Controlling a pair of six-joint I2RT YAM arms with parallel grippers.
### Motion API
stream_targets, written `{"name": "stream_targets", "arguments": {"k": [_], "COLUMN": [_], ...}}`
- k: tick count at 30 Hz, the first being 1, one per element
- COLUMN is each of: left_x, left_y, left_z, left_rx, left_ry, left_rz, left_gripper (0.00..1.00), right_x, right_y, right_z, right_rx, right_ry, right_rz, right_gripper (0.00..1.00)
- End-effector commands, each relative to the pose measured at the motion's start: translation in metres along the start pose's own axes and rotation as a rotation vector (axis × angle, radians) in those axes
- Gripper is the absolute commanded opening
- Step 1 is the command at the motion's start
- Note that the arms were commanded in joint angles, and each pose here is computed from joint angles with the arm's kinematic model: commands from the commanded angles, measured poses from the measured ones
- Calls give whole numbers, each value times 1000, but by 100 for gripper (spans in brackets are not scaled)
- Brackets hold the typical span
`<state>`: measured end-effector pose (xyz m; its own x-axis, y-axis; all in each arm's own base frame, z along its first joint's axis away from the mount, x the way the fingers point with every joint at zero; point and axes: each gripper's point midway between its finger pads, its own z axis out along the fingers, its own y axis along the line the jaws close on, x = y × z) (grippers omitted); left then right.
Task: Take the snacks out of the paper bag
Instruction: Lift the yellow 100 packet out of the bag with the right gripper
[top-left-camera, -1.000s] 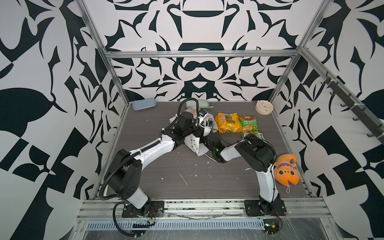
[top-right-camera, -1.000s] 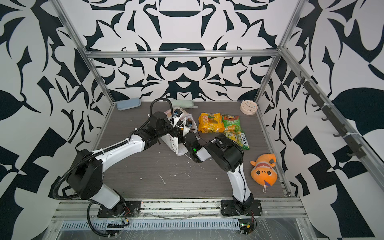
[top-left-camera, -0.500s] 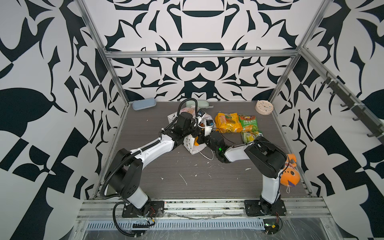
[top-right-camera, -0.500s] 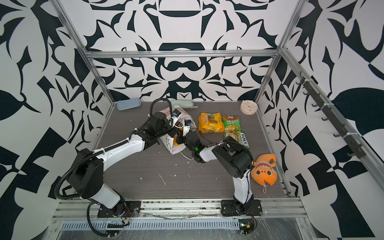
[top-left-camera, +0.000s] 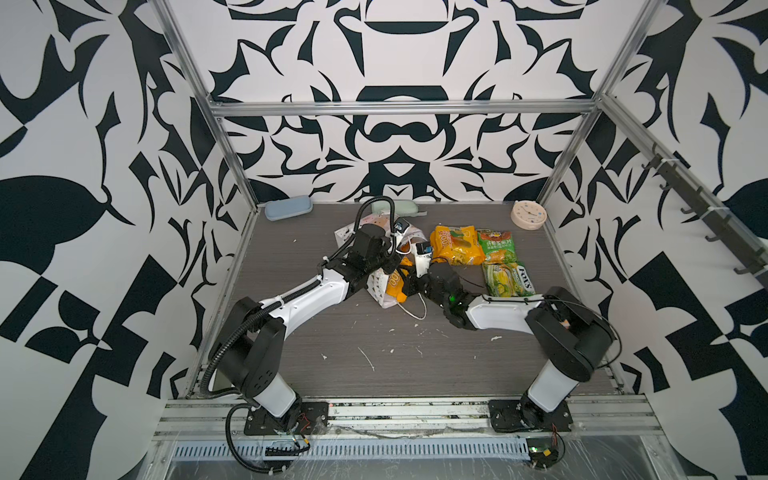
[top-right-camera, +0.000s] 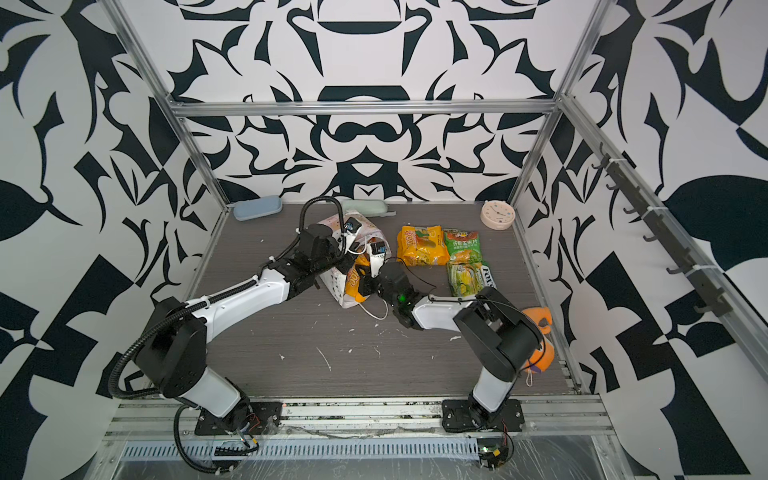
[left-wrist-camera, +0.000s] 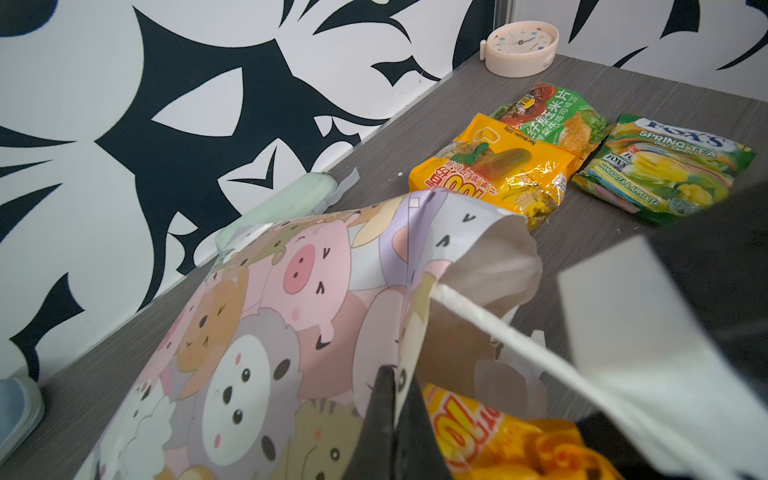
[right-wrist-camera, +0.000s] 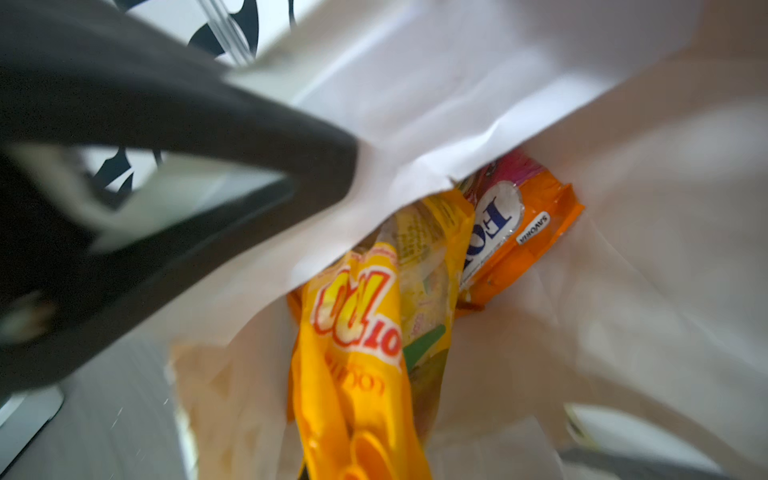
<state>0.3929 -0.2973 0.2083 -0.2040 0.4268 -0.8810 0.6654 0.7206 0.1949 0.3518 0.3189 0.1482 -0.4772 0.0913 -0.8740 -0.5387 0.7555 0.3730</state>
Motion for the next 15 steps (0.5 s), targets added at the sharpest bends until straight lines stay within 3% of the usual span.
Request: {"name": "stream_targets", "arguments": {"k": [1,15], "left_x": [20,24], "left_y": [14,32], "left_z": [2,7], "left_rx": [-60,-139], "left_ry": [52,63], "left_rz": [-29,-46], "left_gripper": [0,0], "right_x": [-45,-49], "right_y": [40,44], "right_z": [-27,-72], "right_rx": [-135,-144], "right_ry": [-78,-5], "right_rz": [-56,-17], "right_gripper": [0,0]}}
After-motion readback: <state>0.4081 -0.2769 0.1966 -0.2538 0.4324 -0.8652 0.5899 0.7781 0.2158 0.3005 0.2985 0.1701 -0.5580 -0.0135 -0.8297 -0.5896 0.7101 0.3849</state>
